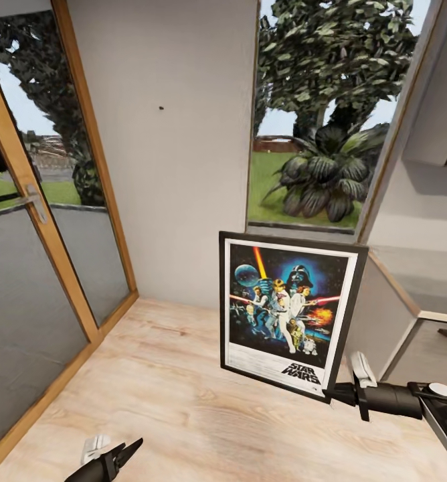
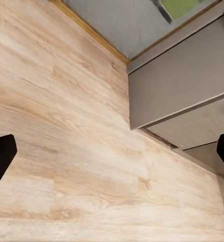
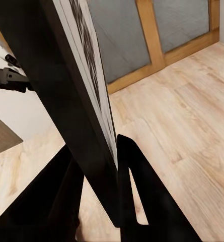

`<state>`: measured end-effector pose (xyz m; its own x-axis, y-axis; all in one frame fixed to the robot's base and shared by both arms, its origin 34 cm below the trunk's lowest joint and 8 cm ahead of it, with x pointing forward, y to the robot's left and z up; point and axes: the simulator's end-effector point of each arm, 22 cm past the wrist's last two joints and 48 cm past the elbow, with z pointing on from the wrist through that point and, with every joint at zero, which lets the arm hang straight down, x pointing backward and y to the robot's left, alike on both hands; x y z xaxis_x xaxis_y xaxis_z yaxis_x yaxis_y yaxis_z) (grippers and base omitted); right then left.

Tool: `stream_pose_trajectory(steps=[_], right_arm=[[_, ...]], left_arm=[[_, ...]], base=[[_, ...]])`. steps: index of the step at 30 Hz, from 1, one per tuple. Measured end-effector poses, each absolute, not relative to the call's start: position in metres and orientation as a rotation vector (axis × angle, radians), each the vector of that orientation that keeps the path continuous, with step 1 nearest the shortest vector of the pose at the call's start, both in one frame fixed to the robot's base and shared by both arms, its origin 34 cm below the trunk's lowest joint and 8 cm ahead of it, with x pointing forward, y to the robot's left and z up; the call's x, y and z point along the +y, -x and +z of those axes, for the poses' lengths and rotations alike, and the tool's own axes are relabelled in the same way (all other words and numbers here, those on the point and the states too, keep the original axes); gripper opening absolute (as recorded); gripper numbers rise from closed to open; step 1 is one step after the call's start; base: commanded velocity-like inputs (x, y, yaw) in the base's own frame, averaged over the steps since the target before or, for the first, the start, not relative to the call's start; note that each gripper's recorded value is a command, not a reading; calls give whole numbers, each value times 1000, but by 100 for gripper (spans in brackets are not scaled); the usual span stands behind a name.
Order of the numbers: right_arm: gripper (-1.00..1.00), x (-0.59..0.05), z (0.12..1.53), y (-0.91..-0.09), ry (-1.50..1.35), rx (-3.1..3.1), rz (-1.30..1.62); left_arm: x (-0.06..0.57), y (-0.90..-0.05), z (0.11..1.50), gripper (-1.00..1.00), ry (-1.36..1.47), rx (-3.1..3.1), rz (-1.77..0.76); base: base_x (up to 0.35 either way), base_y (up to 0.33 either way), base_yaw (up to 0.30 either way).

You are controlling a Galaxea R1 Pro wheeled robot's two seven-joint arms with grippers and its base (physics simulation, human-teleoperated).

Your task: Pick up the poster from the kitchen countertop and hang it on one of the wall nails in the kitchen.

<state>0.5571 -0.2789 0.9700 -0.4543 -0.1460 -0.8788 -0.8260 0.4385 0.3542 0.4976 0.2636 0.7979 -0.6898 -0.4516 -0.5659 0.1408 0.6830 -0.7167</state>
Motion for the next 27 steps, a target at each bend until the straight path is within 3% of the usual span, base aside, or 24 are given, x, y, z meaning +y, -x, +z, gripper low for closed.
stream_pose_trajectory(steps=[27], right_arm=[[-100,-279,969,-556,824,1876,1052]], left_arm=[[263,-497,798,100,235,2129,-989]], base=[[310,167,0]])
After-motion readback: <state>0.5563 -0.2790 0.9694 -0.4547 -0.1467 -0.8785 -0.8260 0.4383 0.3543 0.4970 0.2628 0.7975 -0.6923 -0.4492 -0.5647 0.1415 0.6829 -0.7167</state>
